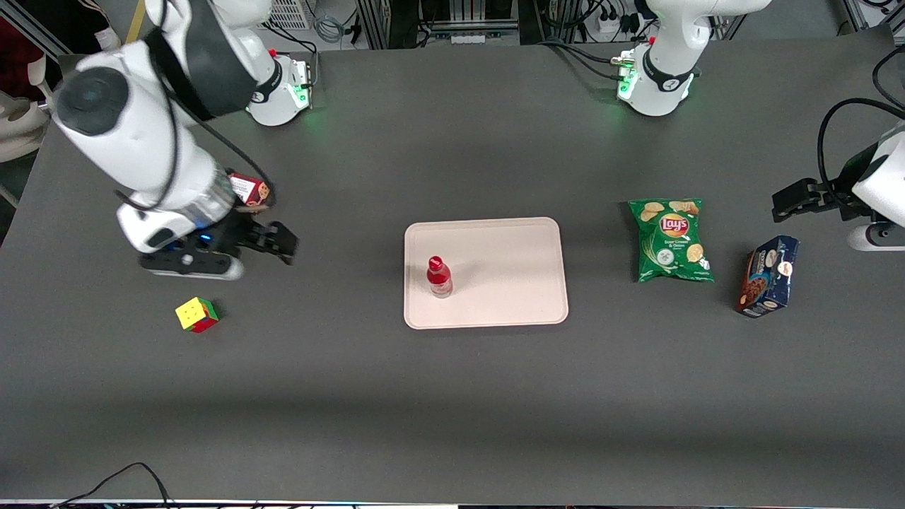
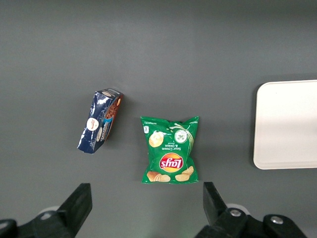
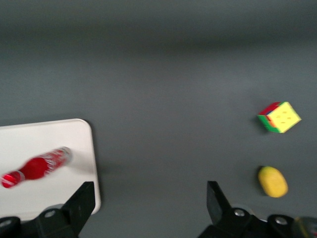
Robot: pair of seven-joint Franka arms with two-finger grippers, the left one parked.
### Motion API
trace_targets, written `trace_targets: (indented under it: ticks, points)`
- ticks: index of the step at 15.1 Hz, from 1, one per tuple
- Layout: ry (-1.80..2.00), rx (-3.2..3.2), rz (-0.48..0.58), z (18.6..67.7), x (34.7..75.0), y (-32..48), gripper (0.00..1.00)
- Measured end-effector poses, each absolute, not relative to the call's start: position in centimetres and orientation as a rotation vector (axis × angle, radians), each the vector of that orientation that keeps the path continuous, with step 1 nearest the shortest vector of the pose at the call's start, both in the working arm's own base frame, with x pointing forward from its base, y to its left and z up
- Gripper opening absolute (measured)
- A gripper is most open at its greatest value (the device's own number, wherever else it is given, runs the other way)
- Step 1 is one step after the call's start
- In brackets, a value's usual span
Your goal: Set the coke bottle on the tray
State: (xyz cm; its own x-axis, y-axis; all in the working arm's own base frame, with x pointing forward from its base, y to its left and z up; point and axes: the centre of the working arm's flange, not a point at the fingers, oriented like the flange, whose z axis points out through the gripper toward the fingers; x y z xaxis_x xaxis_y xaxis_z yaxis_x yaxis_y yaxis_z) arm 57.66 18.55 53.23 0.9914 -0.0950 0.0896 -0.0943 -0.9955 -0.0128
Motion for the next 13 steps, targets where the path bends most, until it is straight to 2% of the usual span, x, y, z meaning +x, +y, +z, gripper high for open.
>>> trace_targets:
  ticks: [3,6,10,13]
  points:
    - [0.053,-3.140,-0.126,53.9,56.2,9.4,1.00]
    - [0.019,-3.142,-0.068,54.2,54.7,2.1,1.00]
    - [-0.028,-3.137,-0.023,55.4,53.5,-0.2,1.00]
    - [-0.036,-3.137,-0.031,56.7,53.4,0.0,1.00]
